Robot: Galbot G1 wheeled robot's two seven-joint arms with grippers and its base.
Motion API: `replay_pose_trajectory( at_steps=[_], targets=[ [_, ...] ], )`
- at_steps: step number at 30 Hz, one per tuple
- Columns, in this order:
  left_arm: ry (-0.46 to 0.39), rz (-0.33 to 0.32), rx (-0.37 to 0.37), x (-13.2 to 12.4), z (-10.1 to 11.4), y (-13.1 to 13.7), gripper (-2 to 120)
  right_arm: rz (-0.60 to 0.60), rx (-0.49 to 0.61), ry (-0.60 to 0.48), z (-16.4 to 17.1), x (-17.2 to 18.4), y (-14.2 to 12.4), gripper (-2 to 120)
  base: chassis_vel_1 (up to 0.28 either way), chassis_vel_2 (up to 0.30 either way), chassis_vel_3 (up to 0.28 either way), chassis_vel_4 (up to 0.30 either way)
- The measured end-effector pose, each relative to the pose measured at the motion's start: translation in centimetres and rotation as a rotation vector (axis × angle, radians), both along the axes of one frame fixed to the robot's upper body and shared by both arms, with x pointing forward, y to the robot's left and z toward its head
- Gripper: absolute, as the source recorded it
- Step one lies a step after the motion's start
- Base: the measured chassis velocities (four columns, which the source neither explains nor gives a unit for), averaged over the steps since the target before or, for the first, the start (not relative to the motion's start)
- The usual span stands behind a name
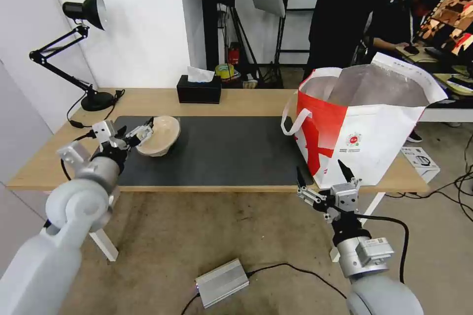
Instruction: Pick up the trash from the table and place it into the takeout bag.
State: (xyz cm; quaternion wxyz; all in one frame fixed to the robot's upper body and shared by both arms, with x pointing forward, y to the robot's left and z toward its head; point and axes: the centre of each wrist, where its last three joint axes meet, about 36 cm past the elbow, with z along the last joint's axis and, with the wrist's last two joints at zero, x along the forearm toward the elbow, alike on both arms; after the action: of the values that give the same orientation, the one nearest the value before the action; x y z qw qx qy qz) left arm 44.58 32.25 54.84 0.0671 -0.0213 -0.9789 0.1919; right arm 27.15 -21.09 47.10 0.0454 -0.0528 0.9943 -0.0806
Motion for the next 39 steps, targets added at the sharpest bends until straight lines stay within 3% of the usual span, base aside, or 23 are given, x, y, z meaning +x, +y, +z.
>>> replay_pose_trajectory(
  at_steps=[16,23,39],
  targets=[
    [0.106,0.016,0.008,6.1,1.5,0.9,100,0.002,0.001,0.009,-0.4,0.2,0.1,100,0.0,0.0,0.0,0.0],
    [0.188,0.059,0.056,7.1,1.5,1.1,100,-0.002,0.003,0.007,-0.4,0.2,0.1,100,0.0,0.0,0.0,0.0],
    [0.292,0.113,0.055,10.3,1.0,1.2,100,0.003,0.004,0.012,-0.5,0.2,0.2,100,0.0,0.0,0.0,0.0]
  ],
)
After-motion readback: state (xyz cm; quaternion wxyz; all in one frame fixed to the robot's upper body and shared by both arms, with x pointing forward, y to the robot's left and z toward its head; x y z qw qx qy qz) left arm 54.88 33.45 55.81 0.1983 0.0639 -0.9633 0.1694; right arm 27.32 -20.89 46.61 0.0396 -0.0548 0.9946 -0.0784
